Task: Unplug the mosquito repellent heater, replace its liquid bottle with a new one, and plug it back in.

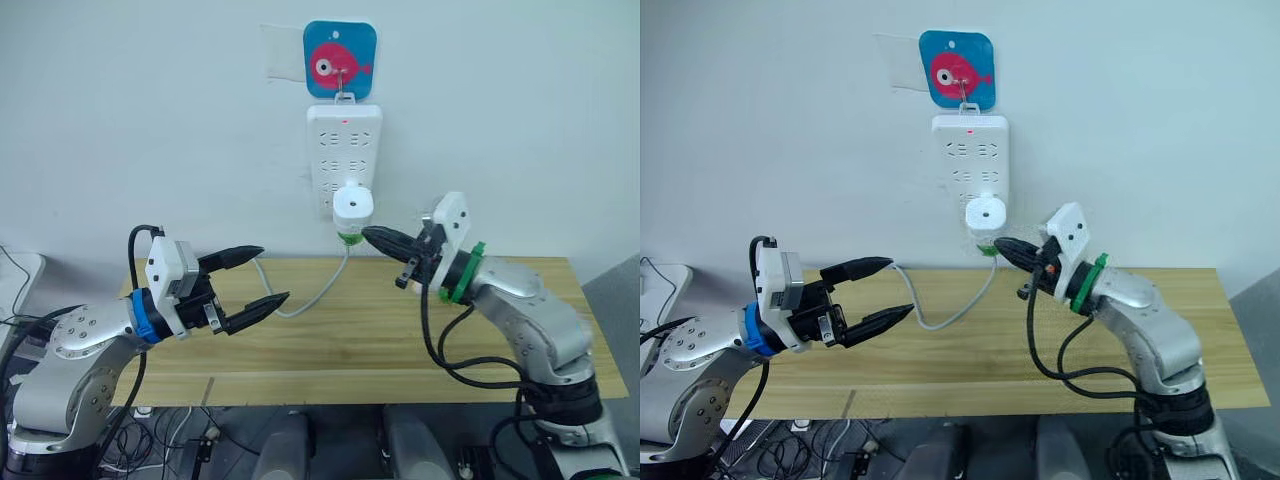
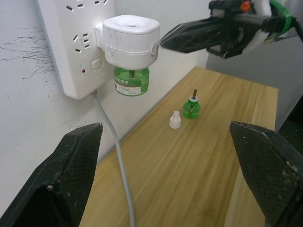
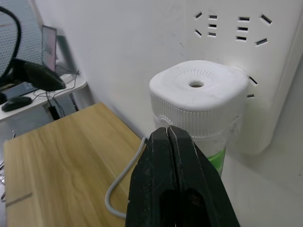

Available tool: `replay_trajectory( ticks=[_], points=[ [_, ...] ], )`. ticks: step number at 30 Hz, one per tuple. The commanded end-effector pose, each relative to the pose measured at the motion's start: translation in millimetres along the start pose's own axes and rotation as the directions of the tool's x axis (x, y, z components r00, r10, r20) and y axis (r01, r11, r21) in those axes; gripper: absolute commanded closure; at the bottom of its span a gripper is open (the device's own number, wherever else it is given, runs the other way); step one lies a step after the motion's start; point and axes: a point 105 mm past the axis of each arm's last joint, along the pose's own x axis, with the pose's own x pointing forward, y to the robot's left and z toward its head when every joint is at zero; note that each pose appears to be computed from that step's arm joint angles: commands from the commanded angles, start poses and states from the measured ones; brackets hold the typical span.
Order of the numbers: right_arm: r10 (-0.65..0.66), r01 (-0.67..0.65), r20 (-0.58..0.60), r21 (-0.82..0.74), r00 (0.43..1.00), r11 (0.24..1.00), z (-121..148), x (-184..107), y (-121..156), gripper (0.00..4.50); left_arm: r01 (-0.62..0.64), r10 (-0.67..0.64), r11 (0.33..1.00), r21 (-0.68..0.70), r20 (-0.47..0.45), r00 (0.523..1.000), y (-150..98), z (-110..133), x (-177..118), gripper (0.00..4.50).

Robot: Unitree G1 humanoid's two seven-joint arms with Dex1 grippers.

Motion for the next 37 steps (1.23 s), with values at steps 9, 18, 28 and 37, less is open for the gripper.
replay_trajectory(
  ticks=[9, 18, 28, 37],
  points=[
    [0.057, -0.062, -0.080, -0.064, 0.995, 0.996, 3, -53, -20, 2.87, -0.060, 0.062, 0.998, 0.018, -0.122, 0.991, 11, -8, -5, 0.00],
    [0.069, -0.081, -0.117, -0.102, 0.991, 0.992, 1, -79, -39, 0.03, -0.135, 0.149, 0.986, 0.094, -0.174, 0.973, 37, -9, -14, 0.00],
    [0.071, -0.079, -0.106, -0.072, 0.992, 0.994, -6, -74, -33, 0.03, -0.136, 0.156, 0.984, 0.115, -0.189, 0.969, 40, -13, -16, 0.00],
    [0.034, -0.040, -0.079, -0.076, 0.996, 0.996, -3, -70, -36, 0.03, -0.119, 0.144, 0.984, 0.136, -0.197, 0.970, 38, -14, -17, 0.00]
  ],
)
